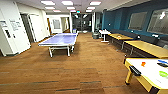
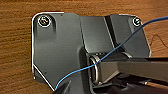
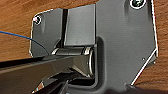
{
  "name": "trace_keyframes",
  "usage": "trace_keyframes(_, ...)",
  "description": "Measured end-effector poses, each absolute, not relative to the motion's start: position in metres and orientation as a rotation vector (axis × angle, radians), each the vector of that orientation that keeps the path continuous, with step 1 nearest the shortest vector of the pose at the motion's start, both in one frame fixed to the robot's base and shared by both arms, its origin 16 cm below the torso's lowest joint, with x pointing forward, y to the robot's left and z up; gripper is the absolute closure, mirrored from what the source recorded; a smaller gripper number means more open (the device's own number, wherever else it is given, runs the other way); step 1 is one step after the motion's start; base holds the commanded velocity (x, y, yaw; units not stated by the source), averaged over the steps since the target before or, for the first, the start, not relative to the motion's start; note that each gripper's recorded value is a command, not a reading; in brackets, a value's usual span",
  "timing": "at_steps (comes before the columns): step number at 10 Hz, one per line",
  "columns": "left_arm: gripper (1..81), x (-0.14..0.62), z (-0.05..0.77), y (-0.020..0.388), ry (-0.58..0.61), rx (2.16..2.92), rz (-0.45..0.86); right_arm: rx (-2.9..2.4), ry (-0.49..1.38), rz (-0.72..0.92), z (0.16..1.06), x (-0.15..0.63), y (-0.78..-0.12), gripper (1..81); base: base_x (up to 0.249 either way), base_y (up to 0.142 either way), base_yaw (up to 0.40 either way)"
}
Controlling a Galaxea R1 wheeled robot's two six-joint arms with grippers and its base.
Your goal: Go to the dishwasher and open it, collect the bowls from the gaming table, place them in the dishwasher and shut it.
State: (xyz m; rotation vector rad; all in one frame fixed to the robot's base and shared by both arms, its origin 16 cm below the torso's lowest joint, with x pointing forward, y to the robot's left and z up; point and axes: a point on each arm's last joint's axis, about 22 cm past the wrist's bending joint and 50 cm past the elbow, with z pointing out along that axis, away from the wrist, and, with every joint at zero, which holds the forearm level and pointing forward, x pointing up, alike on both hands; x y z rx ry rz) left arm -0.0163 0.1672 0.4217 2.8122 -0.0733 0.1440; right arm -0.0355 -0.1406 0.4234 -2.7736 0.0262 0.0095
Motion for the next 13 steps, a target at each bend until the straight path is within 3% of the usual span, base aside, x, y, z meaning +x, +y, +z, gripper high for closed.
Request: trace_keyframes(13, 1.0, -0.008, 0.422, 0.172, -0.077, 2.813, 0.158, -2.771, 0.028, 0.017, 0.424, -0.04, -0.139, 1.0, 0.0, 0.0, -0.329)
